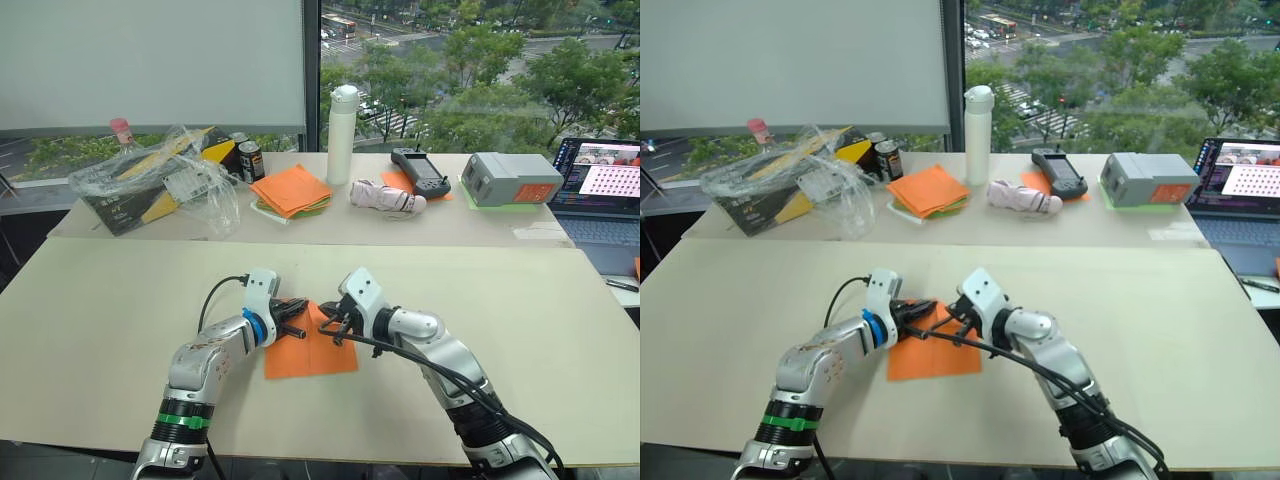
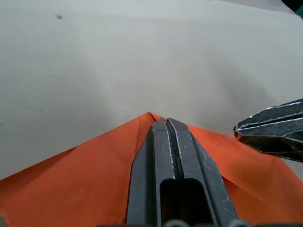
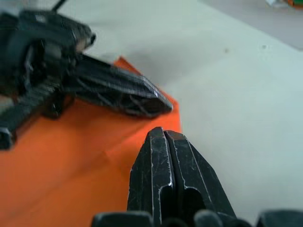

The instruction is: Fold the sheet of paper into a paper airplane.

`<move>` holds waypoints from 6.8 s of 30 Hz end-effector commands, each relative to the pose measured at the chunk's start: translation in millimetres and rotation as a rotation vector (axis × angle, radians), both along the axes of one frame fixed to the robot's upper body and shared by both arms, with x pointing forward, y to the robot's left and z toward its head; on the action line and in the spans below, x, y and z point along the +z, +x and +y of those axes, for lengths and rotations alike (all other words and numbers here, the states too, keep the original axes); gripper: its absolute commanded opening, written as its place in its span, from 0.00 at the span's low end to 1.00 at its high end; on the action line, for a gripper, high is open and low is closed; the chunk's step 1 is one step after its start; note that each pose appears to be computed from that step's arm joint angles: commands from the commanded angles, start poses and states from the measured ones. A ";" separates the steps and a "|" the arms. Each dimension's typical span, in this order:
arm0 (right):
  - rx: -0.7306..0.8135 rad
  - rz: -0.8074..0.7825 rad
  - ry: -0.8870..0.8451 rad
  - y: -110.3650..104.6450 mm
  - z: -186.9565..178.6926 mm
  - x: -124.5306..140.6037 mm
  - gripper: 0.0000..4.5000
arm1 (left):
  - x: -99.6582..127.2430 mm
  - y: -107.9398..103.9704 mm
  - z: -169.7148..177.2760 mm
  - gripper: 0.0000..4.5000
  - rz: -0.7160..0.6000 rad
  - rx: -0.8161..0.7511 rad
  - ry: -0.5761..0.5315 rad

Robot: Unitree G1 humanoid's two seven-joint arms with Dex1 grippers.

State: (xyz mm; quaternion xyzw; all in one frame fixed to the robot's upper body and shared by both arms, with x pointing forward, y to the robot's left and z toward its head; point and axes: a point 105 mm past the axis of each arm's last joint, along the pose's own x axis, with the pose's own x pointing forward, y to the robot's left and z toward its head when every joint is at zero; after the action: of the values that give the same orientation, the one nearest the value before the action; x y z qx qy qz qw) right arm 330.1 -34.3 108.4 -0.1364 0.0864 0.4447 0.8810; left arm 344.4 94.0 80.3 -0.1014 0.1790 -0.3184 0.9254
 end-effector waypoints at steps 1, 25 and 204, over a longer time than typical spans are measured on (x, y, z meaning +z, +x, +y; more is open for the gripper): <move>0.023 -0.050 0.022 -1.0 3.7 12.9 0.01 | -12.3 -5.1 -1.3 0.00 0.039 -0.007 0.021; 0.062 0.011 -0.114 -3.2 2.3 -23.9 0.01 | 39.5 -20.7 52.7 0.00 0.040 0.102 -0.249; 0.133 0.095 0.029 -7.2 40.3 -19.6 0.00 | 42.5 -73.6 15.7 0.32 -0.369 -0.527 0.710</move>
State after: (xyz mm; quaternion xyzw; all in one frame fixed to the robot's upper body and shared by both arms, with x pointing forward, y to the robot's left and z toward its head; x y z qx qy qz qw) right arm 325.3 1.0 86.1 -0.1046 0.1210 0.5013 0.8504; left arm 274.8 107.9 112.3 0.3437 0.1365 -0.4732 0.7996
